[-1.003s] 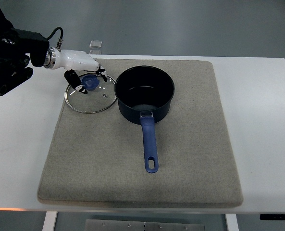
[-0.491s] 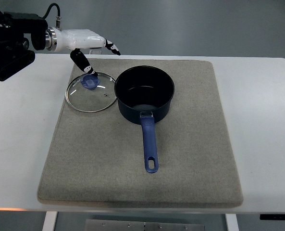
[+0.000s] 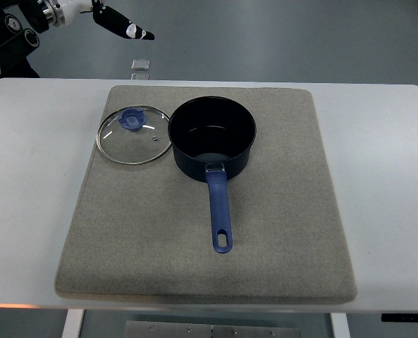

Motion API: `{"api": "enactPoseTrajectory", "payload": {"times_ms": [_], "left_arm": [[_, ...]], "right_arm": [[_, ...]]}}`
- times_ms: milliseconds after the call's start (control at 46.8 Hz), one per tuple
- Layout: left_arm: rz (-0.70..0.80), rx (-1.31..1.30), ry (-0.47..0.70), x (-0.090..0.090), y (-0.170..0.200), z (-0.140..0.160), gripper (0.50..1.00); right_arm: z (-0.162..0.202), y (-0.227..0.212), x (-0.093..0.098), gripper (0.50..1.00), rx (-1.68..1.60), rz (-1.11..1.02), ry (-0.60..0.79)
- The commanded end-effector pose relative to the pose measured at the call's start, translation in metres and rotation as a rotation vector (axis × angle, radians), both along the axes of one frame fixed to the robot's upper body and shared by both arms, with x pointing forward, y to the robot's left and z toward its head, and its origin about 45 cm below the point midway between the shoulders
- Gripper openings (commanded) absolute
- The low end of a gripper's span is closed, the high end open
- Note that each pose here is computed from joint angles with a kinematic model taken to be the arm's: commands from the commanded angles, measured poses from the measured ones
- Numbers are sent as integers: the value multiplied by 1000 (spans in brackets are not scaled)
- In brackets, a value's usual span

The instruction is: Open pot lid and place left with left hand

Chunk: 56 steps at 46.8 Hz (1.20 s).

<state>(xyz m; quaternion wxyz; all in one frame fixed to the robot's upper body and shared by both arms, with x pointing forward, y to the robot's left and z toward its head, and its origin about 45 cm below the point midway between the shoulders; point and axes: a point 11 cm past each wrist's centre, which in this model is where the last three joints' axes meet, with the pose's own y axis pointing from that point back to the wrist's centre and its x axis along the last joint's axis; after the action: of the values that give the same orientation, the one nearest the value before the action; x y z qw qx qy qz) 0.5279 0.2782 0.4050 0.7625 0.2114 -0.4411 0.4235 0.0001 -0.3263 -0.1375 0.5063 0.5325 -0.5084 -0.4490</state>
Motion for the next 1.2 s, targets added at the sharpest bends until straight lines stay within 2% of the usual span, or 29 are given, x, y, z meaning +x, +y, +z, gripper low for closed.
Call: {"api": "enactPoseTrajectory", "payload": {"times_ms": [0, 406, 897, 1174], "left_arm": [[49, -119, -3, 3, 12, 4, 879], [207, -607, -6, 9, 53, 11, 870], [321, -872, 28, 11, 56, -39, 874], [352, -939, 102, 4, 48, -84, 896]], "right_arm": [[0, 0, 0, 915, -1, 0, 0], [0, 0, 0, 917, -1, 0, 0], [0, 0, 0, 915, 1, 0, 0], [0, 0, 0, 915, -1, 0, 0]]}}
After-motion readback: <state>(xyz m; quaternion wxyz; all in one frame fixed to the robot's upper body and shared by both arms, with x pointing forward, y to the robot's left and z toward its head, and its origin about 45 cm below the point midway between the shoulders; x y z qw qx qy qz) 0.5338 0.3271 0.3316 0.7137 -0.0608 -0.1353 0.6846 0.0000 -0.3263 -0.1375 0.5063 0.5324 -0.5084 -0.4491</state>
